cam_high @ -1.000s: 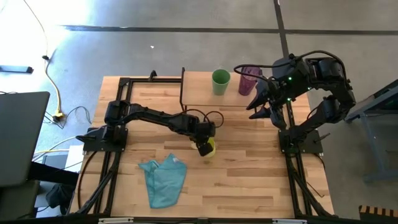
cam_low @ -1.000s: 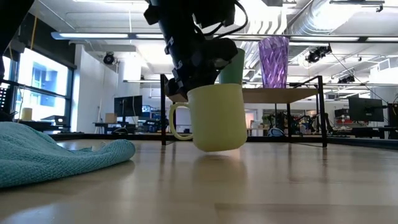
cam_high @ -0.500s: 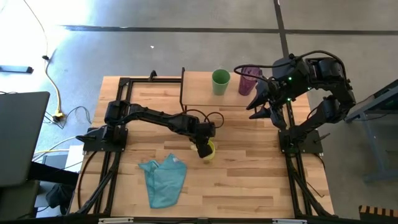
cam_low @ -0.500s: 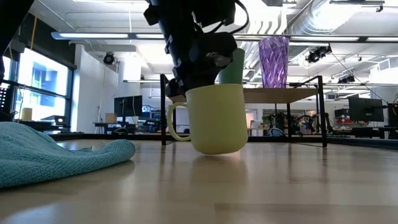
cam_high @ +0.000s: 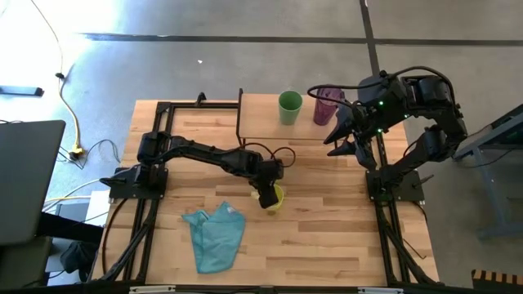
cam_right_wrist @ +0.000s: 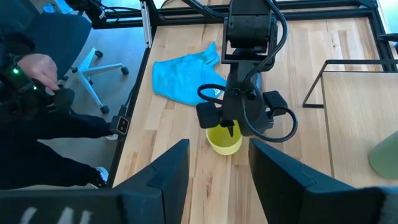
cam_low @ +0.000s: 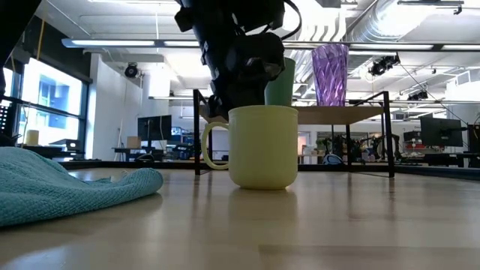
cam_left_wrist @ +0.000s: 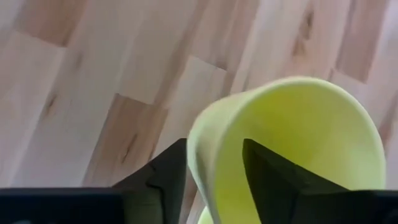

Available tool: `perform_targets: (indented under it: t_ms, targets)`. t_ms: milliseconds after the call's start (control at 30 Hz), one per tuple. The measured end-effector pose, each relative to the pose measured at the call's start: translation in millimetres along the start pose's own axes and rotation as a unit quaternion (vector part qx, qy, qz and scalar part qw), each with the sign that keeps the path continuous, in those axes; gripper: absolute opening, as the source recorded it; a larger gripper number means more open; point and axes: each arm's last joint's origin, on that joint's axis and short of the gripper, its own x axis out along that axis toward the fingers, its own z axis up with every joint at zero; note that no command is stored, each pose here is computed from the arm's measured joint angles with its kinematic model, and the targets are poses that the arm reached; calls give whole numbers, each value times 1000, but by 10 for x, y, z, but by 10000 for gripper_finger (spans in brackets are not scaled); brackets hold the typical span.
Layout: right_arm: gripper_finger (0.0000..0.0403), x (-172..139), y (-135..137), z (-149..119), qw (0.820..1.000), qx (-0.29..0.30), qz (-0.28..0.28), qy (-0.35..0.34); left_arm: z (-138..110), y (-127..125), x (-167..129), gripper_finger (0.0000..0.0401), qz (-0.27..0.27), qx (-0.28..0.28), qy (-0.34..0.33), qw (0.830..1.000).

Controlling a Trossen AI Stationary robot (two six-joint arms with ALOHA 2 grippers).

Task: Stack small to large cups/mugs on shelf
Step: Put the yellow mug on the shelf

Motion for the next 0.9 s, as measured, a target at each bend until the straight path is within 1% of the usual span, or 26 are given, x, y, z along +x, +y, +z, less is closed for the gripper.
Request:
perform_targets:
  t_ms: [100, 200, 333, 400, 500, 633, 767, 900]
  targets:
    - [155, 0, 0, 0, 1000, 0, 0, 0, -3, -10, -2, 169, -13, 35, 5, 999]
    - [155, 0, 0, 0, 1000, 0, 0, 0, 37, -29, -59, 183, -14, 73, 7, 997]
    - [155, 0, 0, 0, 1000, 0, 0, 0, 142, -75, -162, 184, -16, 129, -15, 991]
    - [155, 0, 0, 0, 1000, 1, 0, 0, 215, -108, -235, 179, -19, 170, -31, 985]
    - [155, 0, 0, 0, 1000, 7, 0, 0, 286, -146, -330, 170, -23, 245, -43, 968]
    - [155, 0, 0, 0, 1000, 15, 0, 0, 313, -181, -385, 159, -36, 338, -47, 939]
    - [155, 0, 0, 0, 1000, 25, 0, 0, 280, -167, -383, 155, -31, 407, -31, 913]
    - [155, 0, -1, 0, 1000, 27, -1, 0, 265, -145, -291, 154, -12, 456, -15, 890]
